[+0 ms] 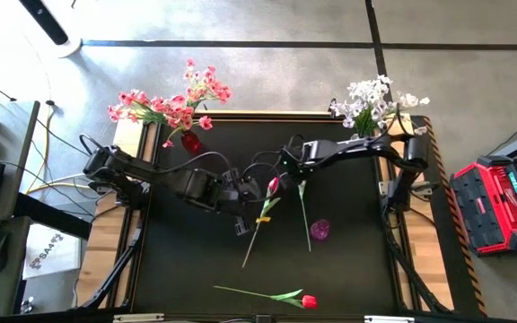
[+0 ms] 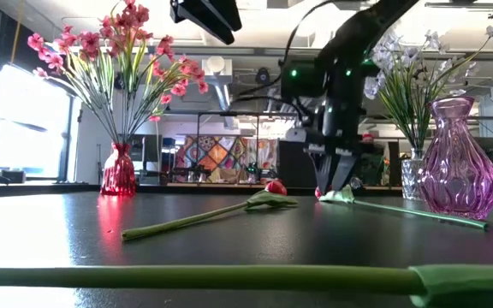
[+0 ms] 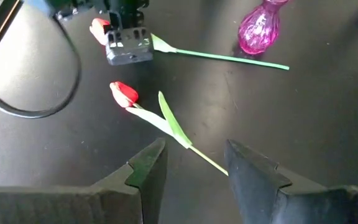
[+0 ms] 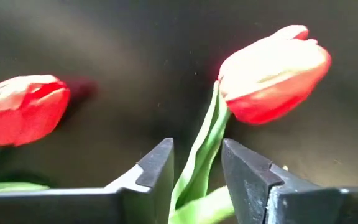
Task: Sort flowers into vase by color
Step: Put the middle red tulip into the purple flower vase
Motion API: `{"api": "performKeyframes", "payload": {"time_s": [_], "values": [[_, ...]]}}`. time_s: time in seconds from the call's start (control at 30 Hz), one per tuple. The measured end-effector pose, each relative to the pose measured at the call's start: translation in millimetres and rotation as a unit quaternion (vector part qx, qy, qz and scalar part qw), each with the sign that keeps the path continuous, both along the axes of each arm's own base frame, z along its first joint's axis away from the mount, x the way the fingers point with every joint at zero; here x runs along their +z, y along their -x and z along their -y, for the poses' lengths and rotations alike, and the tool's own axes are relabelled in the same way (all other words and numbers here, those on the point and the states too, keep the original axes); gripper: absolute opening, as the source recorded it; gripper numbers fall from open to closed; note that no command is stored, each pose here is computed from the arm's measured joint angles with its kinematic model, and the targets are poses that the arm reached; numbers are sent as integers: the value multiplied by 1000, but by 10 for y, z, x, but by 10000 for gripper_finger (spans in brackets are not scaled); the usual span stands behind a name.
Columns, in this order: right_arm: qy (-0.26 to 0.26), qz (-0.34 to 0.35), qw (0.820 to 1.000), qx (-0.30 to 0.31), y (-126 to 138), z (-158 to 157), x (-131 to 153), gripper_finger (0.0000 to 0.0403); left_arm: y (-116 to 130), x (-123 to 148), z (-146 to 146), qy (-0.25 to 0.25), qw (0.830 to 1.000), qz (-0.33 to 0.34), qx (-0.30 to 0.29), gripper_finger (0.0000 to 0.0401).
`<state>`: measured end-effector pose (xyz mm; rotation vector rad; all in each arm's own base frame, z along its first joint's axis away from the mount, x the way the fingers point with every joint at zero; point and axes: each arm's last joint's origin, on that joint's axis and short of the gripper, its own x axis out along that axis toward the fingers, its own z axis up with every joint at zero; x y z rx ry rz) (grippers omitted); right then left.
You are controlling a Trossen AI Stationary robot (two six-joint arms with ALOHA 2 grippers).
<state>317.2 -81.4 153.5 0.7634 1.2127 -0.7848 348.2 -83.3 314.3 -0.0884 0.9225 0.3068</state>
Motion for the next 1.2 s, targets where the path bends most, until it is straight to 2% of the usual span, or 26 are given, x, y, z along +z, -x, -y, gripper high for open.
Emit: {"api": "performKeyframes", "payload": {"time_s": [0.17,0.4,0.53,0.63,0.77,0.97,1.13,1.2], "values": [[-27,-8,1000,9,-19,95,-134,97,0,0,0,0,1000,0,0,149],[-18,7,1000,25,12,76,-11,8,18,-11,-7,-3,1000,-11,1,149],[26,63,997,25,25,-20,381,19,17,-12,-16,-6,1000,-11,3,149],[74,108,991,23,92,-129,711,8,15,-11,-28,-7,1000,-11,5,149],[126,183,975,16,253,-295,1173,6,7,-10,-55,-9,1000,-10,9,149],[155,277,948,21,558,-557,1653,3,-6,-8,-101,-13,1000,-9,15,149],[145,346,918,125,807,-762,1954,2,-20,-4,-145,-18,1000,-8,12,149],[144,369,908,139,927,-827,2054,1,-34,1,-168,-17,1000,-3,14,149]]}}
